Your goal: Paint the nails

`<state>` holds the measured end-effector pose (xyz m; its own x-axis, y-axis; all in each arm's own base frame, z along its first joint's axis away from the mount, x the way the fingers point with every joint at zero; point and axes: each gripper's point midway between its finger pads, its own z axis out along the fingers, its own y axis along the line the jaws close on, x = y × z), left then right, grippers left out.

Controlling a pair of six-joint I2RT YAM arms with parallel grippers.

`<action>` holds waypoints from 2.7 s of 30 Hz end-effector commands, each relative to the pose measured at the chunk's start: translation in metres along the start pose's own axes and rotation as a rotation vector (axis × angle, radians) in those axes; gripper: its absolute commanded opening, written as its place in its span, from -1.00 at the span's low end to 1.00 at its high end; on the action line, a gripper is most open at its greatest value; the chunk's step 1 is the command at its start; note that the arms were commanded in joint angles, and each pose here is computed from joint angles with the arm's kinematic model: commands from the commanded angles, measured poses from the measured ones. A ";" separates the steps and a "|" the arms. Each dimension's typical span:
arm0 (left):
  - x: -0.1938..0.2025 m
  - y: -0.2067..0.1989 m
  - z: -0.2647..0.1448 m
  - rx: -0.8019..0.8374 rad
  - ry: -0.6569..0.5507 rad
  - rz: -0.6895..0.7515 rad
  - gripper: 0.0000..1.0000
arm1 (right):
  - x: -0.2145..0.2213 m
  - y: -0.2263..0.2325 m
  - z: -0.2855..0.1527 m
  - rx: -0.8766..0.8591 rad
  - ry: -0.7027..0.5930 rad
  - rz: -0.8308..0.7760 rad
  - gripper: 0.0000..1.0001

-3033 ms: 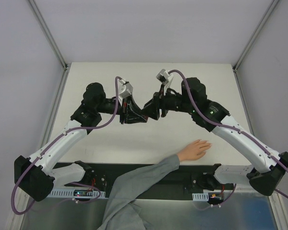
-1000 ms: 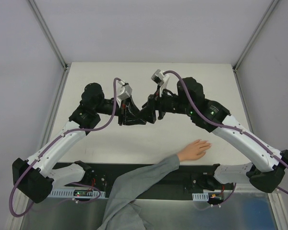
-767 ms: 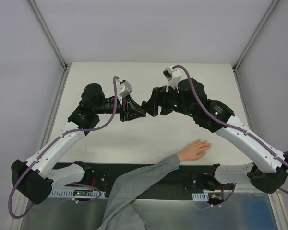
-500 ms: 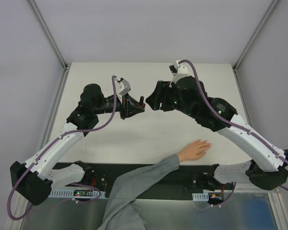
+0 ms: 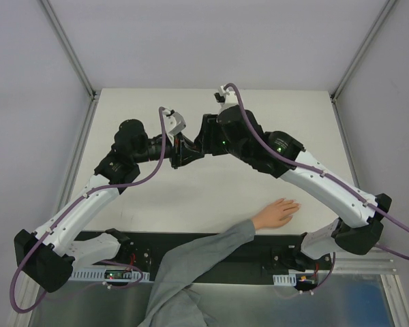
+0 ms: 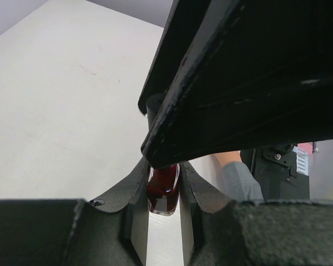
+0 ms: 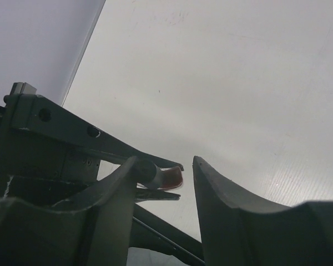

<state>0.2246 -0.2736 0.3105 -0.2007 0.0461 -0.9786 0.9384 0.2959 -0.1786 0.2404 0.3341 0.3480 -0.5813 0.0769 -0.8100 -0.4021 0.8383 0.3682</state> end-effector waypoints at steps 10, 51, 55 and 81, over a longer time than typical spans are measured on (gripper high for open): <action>-0.030 -0.085 -0.016 0.493 -0.012 0.034 -1.00 | 0.032 0.027 -0.022 -0.474 0.033 -0.513 -0.99; -0.025 -0.004 -0.002 -0.021 -0.032 0.048 -1.00 | -0.032 -0.005 -0.025 -0.042 -0.110 0.003 0.34; -0.024 -0.006 -0.002 -0.014 -0.030 0.046 -1.00 | -0.029 -0.001 -0.022 -0.052 -0.101 0.007 0.33; -0.025 -0.004 -0.002 -0.034 -0.035 0.058 -1.00 | -0.026 0.003 -0.016 -0.044 -0.085 -0.016 0.29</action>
<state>0.2285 -0.2753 0.3062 -0.2288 0.0669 -0.9712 0.9235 0.3305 -0.1948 0.2415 0.3264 0.3578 -0.5409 0.0772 -0.8375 -0.4453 0.8185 0.3630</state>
